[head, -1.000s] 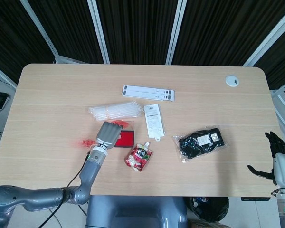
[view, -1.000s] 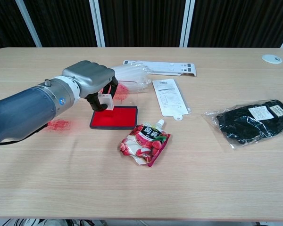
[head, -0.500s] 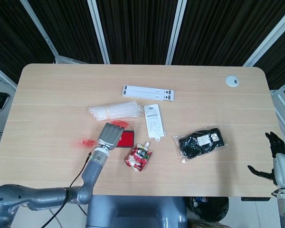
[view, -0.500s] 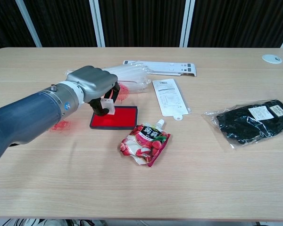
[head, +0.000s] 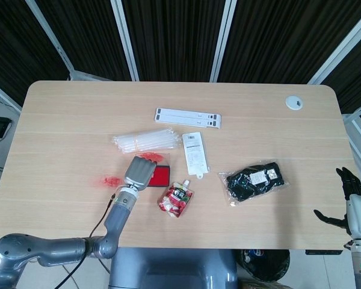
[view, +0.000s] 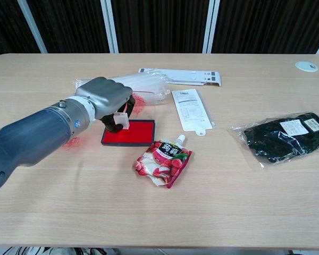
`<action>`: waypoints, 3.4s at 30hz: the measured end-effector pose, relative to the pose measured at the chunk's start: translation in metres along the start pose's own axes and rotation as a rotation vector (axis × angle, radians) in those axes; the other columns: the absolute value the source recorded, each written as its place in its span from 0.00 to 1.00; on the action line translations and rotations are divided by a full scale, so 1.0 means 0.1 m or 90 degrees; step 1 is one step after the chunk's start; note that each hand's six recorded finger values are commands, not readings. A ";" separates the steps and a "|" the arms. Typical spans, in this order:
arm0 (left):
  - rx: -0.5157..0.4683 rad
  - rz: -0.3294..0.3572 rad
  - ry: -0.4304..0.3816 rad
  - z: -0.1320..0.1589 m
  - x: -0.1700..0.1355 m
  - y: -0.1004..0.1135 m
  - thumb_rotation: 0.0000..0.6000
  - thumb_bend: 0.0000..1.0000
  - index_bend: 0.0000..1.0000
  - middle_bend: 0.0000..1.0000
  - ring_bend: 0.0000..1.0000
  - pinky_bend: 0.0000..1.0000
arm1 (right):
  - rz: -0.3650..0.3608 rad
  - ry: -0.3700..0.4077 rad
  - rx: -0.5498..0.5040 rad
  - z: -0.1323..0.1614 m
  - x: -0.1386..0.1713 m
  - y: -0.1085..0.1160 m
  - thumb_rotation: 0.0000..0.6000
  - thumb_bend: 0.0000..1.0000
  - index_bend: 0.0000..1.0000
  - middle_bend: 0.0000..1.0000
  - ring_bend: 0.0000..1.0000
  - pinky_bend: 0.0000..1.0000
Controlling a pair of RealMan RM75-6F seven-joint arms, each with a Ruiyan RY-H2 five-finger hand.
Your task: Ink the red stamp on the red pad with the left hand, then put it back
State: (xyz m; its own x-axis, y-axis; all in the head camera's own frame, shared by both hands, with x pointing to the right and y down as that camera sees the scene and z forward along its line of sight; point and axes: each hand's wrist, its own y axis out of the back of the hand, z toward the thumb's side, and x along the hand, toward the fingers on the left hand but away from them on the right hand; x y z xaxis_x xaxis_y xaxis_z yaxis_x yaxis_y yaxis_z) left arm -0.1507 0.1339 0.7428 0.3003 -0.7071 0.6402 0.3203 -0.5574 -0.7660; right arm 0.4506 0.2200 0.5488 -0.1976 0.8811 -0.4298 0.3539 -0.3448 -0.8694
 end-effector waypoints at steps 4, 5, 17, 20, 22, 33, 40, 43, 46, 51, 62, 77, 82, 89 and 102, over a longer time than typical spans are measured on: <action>-0.002 0.005 -0.002 0.01 0.00 0.02 1.00 0.57 0.69 0.69 0.54 0.61 | 0.000 0.000 0.000 0.00 0.00 0.00 1.00 0.16 0.00 0.00 0.00 0.20; -0.003 0.007 -0.003 0.01 0.01 0.04 1.00 0.57 0.69 0.69 0.54 0.61 | 0.000 0.000 0.000 0.00 0.00 0.00 1.00 0.16 0.00 0.00 0.00 0.20; -0.008 0.023 -0.012 0.05 0.00 0.16 1.00 0.57 0.69 0.69 0.54 0.61 | 0.000 0.000 0.000 -0.01 0.00 0.00 1.00 0.16 0.00 0.00 0.00 0.20; -0.007 0.022 -0.012 0.05 0.00 0.16 1.00 0.57 0.69 0.69 0.54 0.61 | 0.001 -0.001 0.000 -0.01 0.00 0.00 1.00 0.16 0.00 0.00 0.00 0.20; -0.006 0.021 -0.011 0.05 0.00 0.16 1.00 0.57 0.69 0.69 0.54 0.61 | 0.001 -0.001 0.000 -0.01 0.00 0.00 1.00 0.16 0.00 0.00 0.00 0.20; 0.000 0.008 -0.003 0.02 0.01 0.08 1.00 0.57 0.69 0.69 0.54 0.61 | 0.002 -0.002 -0.001 -0.01 0.00 0.00 1.00 0.16 0.00 0.00 0.00 0.20; 0.003 0.000 -0.001 0.02 0.01 0.02 1.00 0.57 0.69 0.69 0.54 0.61 | 0.001 -0.001 -0.001 -0.02 0.00 0.00 1.00 0.16 0.00 0.00 0.00 0.20; 0.002 0.001 -0.001 0.02 0.01 0.01 1.00 0.57 0.69 0.69 0.54 0.61 | 0.001 -0.002 -0.001 -0.02 0.00 0.00 1.00 0.16 0.00 0.00 0.00 0.20; -0.002 0.006 -0.001 0.03 0.01 0.04 1.00 0.57 0.69 0.69 0.54 0.61 | 0.001 -0.001 -0.002 -0.02 0.00 0.00 1.00 0.16 0.00 0.00 0.00 0.20; -0.009 0.018 -0.002 0.02 0.00 0.12 1.00 0.57 0.69 0.69 0.54 0.61 | 0.001 -0.001 -0.001 -0.02 0.00 0.00 1.00 0.16 0.00 0.00 0.00 0.20; -0.026 0.049 0.003 -0.18 -0.12 0.35 1.00 0.57 0.68 0.68 0.54 0.61 | 0.000 0.000 0.001 -0.02 0.00 0.00 1.00 0.16 0.00 0.00 0.00 0.20; -0.052 0.024 0.038 -0.86 -0.57 0.13 1.00 0.57 0.65 0.65 0.51 0.59 | 0.000 0.001 0.004 -0.01 0.01 0.00 1.00 0.16 0.00 0.00 0.00 0.20; -0.052 0.008 0.046 -0.95 -0.60 0.00 1.00 0.57 0.64 0.64 0.50 0.59 | 0.000 0.001 0.004 -0.01 0.01 0.00 1.00 0.16 0.00 0.00 0.00 0.20; -0.046 -0.011 0.046 -0.98 -0.60 -0.15 1.00 0.57 0.62 0.61 0.48 0.56 | 0.001 0.000 0.003 -0.02 0.01 0.00 1.00 0.16 0.00 0.00 0.00 0.20; -0.039 -0.030 0.060 -1.07 -0.56 -0.29 1.00 0.56 0.60 0.59 0.47 0.56 | 0.001 0.001 0.002 -0.02 0.01 0.00 1.00 0.16 0.00 0.00 0.00 0.20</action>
State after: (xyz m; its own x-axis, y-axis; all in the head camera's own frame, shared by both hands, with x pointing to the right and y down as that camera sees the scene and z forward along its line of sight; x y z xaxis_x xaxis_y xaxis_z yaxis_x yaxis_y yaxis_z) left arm -0.2727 0.1435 0.7229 0.1992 -0.7161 0.6690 0.2762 -0.6140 -0.7394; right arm 0.4519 0.2216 0.5489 -0.1960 0.8812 -0.4303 0.3516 -0.3465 -0.8697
